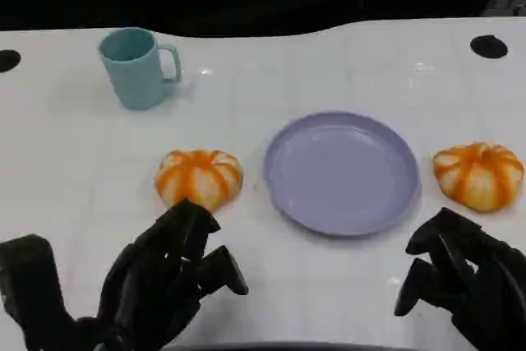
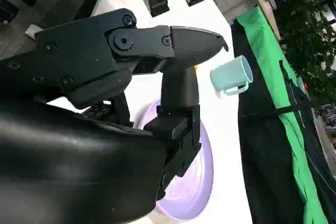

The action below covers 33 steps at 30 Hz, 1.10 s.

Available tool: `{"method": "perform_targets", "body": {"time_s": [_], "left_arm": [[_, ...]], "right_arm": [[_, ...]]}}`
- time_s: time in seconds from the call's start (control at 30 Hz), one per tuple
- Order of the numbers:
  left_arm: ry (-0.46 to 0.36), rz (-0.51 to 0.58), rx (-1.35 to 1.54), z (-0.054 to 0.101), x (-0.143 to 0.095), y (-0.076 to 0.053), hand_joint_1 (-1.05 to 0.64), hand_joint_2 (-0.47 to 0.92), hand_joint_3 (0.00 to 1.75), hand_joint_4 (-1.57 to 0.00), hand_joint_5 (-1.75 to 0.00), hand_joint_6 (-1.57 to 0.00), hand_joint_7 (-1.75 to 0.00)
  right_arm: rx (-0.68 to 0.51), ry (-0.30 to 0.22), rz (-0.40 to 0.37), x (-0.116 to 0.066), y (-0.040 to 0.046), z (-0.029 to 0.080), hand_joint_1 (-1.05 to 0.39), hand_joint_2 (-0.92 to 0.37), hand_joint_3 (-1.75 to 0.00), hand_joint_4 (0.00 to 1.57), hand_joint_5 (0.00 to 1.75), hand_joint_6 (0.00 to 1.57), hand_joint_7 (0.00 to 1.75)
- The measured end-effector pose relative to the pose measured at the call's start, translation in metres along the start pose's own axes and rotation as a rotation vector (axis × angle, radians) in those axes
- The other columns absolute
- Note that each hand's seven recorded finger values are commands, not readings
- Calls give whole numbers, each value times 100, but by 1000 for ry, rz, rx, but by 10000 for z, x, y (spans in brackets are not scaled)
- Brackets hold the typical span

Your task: Grasp the bread from the table and place it into the plate.

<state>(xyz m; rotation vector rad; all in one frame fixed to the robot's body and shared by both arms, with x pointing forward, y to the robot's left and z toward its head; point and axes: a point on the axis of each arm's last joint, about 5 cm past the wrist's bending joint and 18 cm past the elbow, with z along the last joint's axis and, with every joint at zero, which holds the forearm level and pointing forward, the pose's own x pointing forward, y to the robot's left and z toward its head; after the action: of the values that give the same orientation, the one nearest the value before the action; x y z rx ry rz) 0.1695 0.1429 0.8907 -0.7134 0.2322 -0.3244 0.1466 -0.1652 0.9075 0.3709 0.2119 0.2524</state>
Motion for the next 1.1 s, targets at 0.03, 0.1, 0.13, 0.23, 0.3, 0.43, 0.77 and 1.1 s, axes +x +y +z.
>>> {"method": "perform_targets", "body": {"time_s": [0.03,0.1,0.13,0.23,0.3,0.43,0.77,1.1], "left_arm": [[0,0,0,0,0,0,-56,92,44,-80,-175,-52,-175],[0,0,0,0,0,0,-56,92,44,-80,-175,-51,-175],[0,0,0,0,0,0,-57,92,44,-80,-175,-53,-175],[1,2,0,-1,1,-2,-57,92,44,-80,-175,-51,-175],[2,7,1,-2,0,-5,-57,92,45,-79,-175,-50,-175],[5,6,2,-5,1,-11,-57,92,46,-79,-175,-50,-175],[-7,8,41,4,4,-11,-62,92,35,-59,-166,-46,-135],[-171,-10,639,221,100,-51,-54,92,8,-21,-91,-44,-26]], "right_arm": [[0,0,0,0,0,0,-45,-92,-38,64,175,48,161],[0,0,0,0,0,0,-45,-92,-38,64,175,48,161],[0,0,0,1,0,1,-46,-92,-38,64,175,48,161],[0,-1,1,3,1,3,-46,-92,-37,64,175,49,161],[-1,-2,2,5,1,5,-46,-92,-38,64,175,49,161],[-1,-3,3,7,2,7,-45,-92,-39,63,175,48,161],[0,4,-2,7,2,7,-46,-92,-37,64,175,49,161],[-1,3,-1,15,3,13,-45,-92,-37,64,175,49,160]]}}
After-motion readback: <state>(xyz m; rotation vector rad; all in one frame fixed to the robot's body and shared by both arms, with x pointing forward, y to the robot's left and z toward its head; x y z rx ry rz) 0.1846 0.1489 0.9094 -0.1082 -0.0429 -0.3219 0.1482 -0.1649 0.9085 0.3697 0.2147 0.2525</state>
